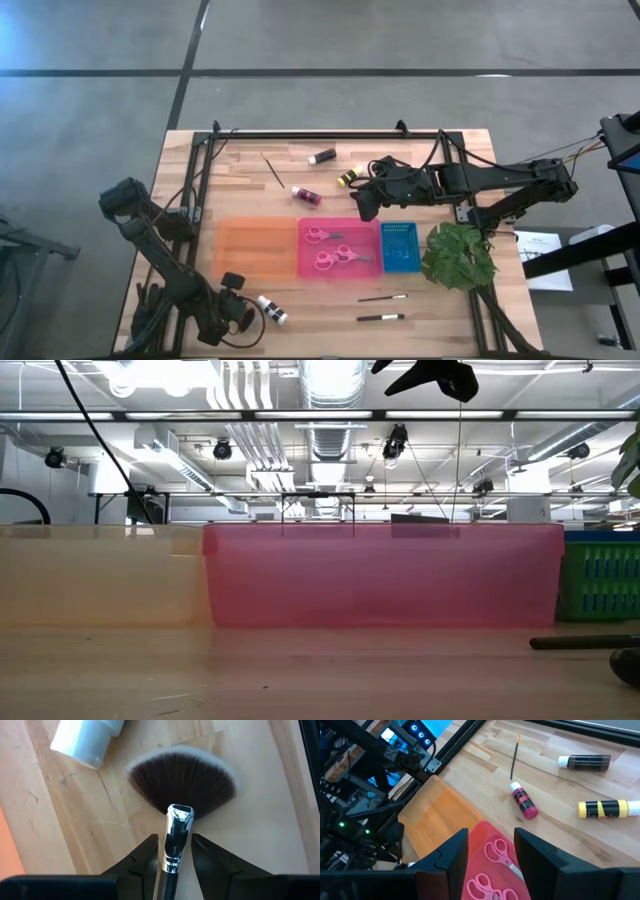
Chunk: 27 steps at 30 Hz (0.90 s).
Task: Pick & Place Paint Supplies
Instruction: Put the silver highlighter brush into the orange bin
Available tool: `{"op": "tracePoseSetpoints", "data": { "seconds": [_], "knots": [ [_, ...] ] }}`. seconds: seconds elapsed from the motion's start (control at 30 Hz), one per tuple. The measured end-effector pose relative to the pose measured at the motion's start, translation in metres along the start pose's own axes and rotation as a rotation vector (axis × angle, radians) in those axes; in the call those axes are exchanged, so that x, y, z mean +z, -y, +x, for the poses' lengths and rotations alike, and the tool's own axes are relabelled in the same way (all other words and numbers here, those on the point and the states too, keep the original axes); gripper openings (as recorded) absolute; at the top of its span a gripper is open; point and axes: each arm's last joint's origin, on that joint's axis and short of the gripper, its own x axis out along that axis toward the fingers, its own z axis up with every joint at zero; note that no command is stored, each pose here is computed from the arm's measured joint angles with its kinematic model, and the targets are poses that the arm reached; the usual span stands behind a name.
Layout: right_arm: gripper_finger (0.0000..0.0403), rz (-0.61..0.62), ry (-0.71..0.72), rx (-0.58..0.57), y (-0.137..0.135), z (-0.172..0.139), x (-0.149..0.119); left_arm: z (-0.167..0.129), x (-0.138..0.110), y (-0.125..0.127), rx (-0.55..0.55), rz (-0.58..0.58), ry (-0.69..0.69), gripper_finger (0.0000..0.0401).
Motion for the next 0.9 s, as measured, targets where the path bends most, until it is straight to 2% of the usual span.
{"op": "tracePoseSetpoints", "data": {
  "seconds": [0.47, 0.9],
  "knots": [
    [0.0157, 0.000, -0.001, 0.001, 0.0000, 0.0000, 0.0000, 0.0013, 0.0000, 0.0022, -0.049, -0.018, -0.024, 0.0125],
    [0.0157, 0.001, -0.007, 0.005, -0.0001, 0.0000, -0.0002, 0.0014, -0.0001, 0.0012, -0.028, -0.016, -0.015, 0.0125]
  ]
}}
